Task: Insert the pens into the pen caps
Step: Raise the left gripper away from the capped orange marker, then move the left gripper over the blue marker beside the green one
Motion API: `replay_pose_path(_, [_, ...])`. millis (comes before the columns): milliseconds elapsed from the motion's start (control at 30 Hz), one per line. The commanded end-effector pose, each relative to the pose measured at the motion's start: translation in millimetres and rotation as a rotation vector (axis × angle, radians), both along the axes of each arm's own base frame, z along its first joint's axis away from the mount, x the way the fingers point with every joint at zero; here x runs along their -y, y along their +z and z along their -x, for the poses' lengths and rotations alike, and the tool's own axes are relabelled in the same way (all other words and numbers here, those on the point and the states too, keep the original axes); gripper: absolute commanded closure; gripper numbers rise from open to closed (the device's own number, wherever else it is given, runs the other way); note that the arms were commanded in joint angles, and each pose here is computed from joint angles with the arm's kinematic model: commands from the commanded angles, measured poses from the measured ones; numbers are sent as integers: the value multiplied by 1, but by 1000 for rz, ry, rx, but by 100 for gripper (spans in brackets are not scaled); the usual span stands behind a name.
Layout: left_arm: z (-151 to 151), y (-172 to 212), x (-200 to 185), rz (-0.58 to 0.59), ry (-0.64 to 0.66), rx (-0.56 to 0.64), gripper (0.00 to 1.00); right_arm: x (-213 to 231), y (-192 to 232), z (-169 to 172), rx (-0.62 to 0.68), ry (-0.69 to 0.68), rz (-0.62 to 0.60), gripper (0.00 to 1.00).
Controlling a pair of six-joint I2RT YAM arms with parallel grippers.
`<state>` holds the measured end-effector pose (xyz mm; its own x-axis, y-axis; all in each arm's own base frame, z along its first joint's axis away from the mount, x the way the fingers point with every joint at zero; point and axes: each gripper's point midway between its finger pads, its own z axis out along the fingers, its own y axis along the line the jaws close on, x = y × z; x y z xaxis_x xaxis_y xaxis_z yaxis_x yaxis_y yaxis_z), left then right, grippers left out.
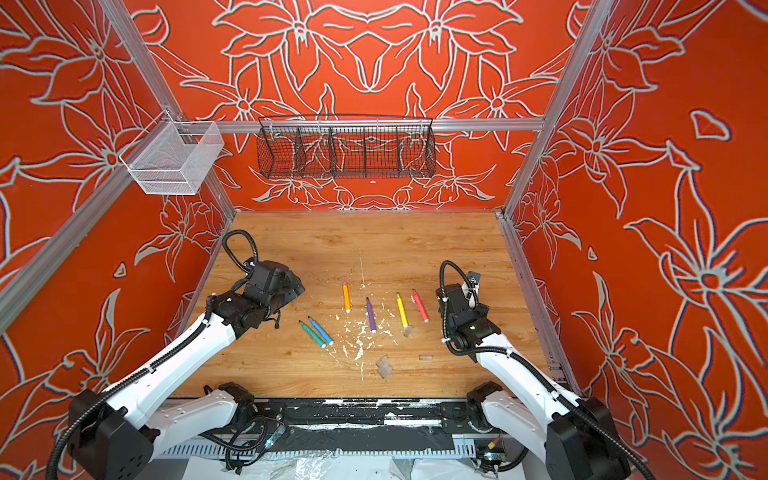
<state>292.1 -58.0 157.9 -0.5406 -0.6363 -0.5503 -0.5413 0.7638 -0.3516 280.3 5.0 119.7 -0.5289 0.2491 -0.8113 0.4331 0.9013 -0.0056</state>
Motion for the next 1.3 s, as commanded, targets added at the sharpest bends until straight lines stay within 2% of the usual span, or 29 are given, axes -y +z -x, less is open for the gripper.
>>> replay_pose_path(0, [28,-28,-3,11,99,-187,19,5,4,-2,23,-35,2,18])
replay_pose_path(100, [35,-38,14,8,87,-262,22,4,4,-2,22,-34,2,18])
replay_pose_path(267, [38,-69,26,42,91,-301,22,3,3,-3,15,-32,3,19])
replay_pose_path(367, [40,-74,30,48,91,-338,18,3,3,-4,14,-33,4,19])
replay_pose_path(833, [32,-118,63,129,-10,-401,17,3,3,-4,9,-33,5,20])
replay_pose_path(933, [28,-116,70,128,-40,-411,17,3,2,-4,6,-32,6,20])
replay_pose_path(1167, [28,-97,63,96,-31,-350,18,3,2,-4,6,-31,6,20])
replay_pose_path(1200, [28,-95,63,99,-33,-343,19,3,2,-4,7,-32,6,20])
replay_pose_path(1267, [26,-92,66,104,-45,-334,36,3,2,-4,7,-32,4,20])
